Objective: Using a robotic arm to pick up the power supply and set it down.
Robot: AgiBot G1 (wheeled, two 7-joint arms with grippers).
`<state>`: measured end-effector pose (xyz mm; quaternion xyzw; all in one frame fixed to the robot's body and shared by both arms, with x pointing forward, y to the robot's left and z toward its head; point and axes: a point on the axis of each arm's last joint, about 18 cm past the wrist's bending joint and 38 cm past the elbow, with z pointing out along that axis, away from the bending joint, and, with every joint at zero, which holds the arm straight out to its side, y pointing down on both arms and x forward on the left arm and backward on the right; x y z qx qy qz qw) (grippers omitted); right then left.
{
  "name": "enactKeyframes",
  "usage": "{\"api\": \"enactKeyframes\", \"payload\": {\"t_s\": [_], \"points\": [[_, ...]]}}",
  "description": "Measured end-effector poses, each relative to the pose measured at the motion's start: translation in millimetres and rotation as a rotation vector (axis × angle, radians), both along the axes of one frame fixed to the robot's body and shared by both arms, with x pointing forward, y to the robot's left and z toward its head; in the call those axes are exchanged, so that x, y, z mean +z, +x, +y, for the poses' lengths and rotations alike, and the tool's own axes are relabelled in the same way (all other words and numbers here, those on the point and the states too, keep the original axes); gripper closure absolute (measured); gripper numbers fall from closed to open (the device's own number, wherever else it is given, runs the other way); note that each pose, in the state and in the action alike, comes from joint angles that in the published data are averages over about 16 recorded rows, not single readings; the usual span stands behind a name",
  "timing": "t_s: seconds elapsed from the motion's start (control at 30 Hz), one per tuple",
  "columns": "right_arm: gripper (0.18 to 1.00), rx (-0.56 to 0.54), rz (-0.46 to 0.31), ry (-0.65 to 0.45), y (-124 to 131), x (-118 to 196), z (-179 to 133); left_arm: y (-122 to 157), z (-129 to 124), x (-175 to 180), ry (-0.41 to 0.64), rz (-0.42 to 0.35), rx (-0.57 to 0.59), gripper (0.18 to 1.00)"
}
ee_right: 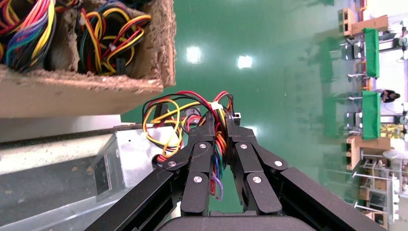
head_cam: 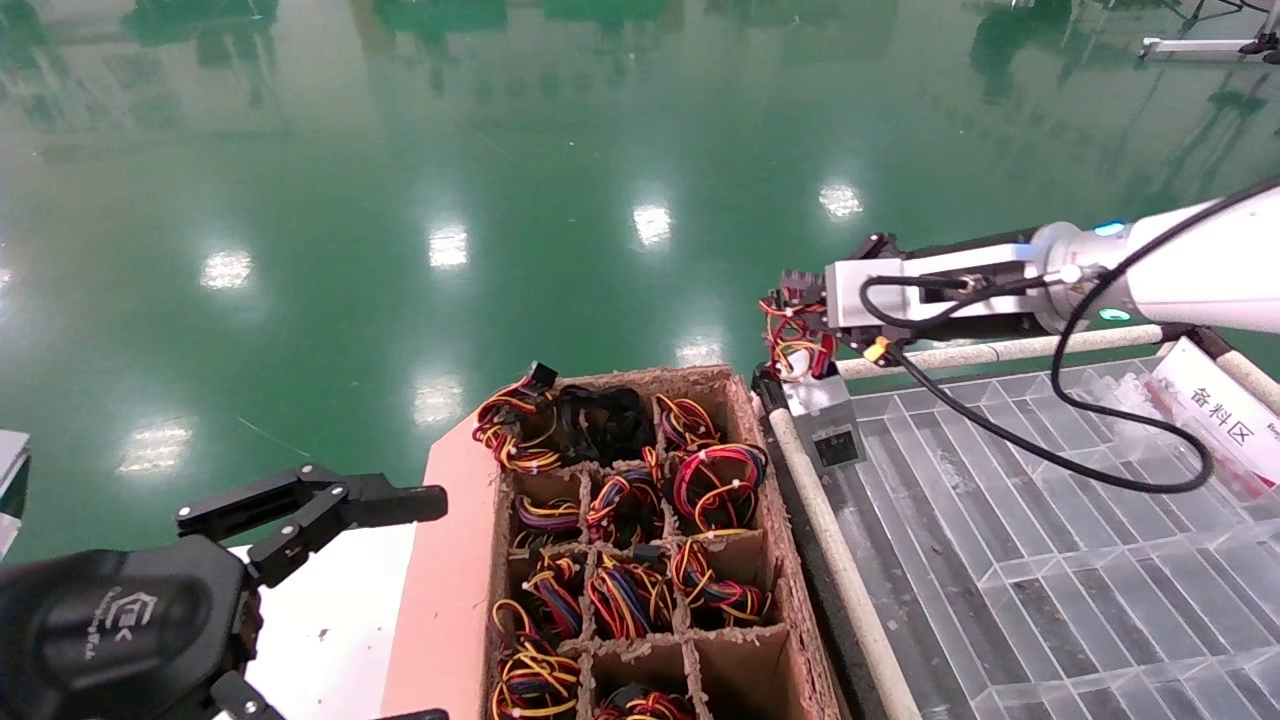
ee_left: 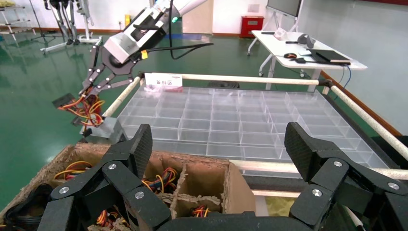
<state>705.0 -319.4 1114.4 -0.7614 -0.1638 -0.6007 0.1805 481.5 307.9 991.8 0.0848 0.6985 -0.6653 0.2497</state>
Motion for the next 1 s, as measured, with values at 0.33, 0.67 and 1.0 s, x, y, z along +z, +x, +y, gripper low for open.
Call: {"api": "enactKeyframes", "payload": {"t_s": [0.33, 0.67, 1.0], "points": [[0.964, -0.031, -0.001, 0.051, 3.0, -13.4, -19.2, 0.0, 0.0, 0.0, 0.0, 0.0, 0.0, 0.184], [0.964, -0.058, -0.023, 0.091, 10.3, -24.3, -28.0, 0.0, 0.0, 0.0, 0.0, 0.0, 0.0, 0.184], [0.964, -0.071, -0.039, 0.119, 17.1, -38.5, -32.3, 0.0, 0.0, 0.0, 0.0, 0.0, 0.0, 0.184]]}}
